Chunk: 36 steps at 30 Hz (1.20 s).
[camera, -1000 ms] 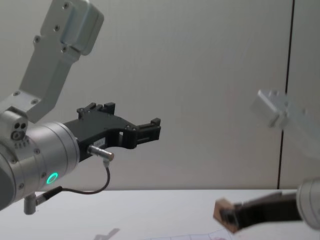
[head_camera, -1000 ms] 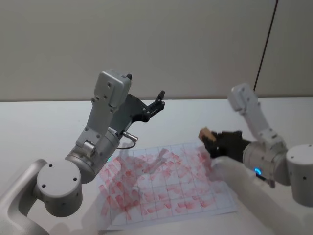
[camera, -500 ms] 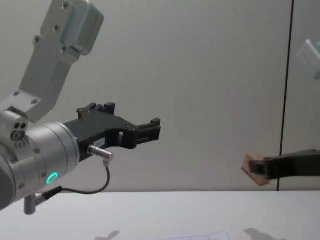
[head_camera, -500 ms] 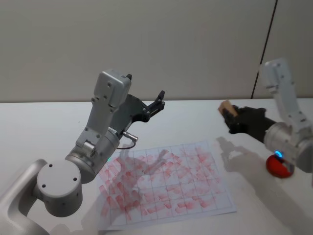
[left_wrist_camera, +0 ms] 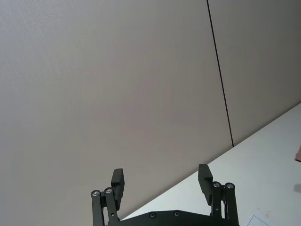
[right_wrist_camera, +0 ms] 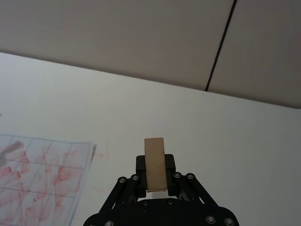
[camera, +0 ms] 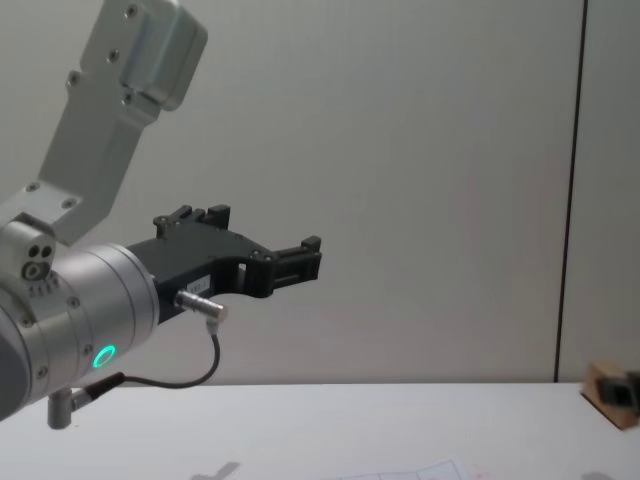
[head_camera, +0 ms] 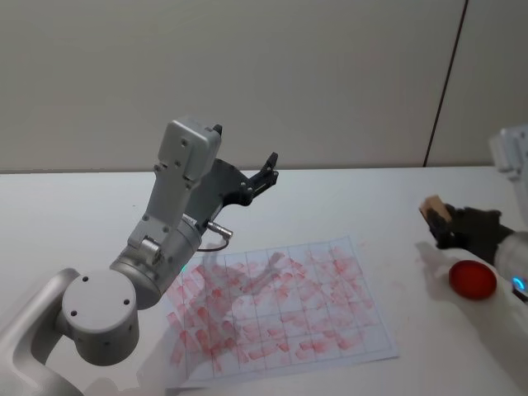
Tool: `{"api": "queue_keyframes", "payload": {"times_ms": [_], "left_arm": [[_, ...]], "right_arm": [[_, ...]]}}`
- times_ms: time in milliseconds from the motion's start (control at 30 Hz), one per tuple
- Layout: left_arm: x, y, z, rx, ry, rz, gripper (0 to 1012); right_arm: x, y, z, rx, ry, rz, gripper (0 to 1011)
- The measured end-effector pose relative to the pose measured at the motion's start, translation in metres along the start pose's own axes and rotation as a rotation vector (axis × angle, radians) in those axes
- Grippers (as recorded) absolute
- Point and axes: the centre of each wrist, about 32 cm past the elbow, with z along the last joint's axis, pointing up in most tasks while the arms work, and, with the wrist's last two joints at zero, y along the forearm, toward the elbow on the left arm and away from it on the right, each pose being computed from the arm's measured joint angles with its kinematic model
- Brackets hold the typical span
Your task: Use the one hand to pick up the stamp and affix it onto the A4 paper.
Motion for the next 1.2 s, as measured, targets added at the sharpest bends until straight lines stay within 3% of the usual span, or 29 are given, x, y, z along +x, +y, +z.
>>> {"api": "queue_keyframes", "payload": {"times_ms": [367,733,833,933,1200], "left_arm": [[0.0000,0.0000,0.0000,0.000,0.000,0.000,1001],[0.0000,0.0000,0.0000,0.000,0.000,0.000,1001],[0.0000,0.0000,0.0000,0.000,0.000,0.000,1001],[0.0000,0.0000,0.0000,0.000,0.000,0.000,1001],[0.0000,0.0000,0.0000,0.000,0.000,0.000,1001]], "right_arm": [[0.017,-0.014,-0.026,-0.084,0.027,-0.033,217],[0.023,-0.019,-0.039,-0.122,0.046,-0.026,228],[0.024,-0.020,-0.042,-0.129,0.053,-0.021,290],[0.026,-0.020,-0.046,-0.132,0.063,-0.014,433],[0.027,-0.021,-0.050,-0.107,0.064,-0.011,678]]}}
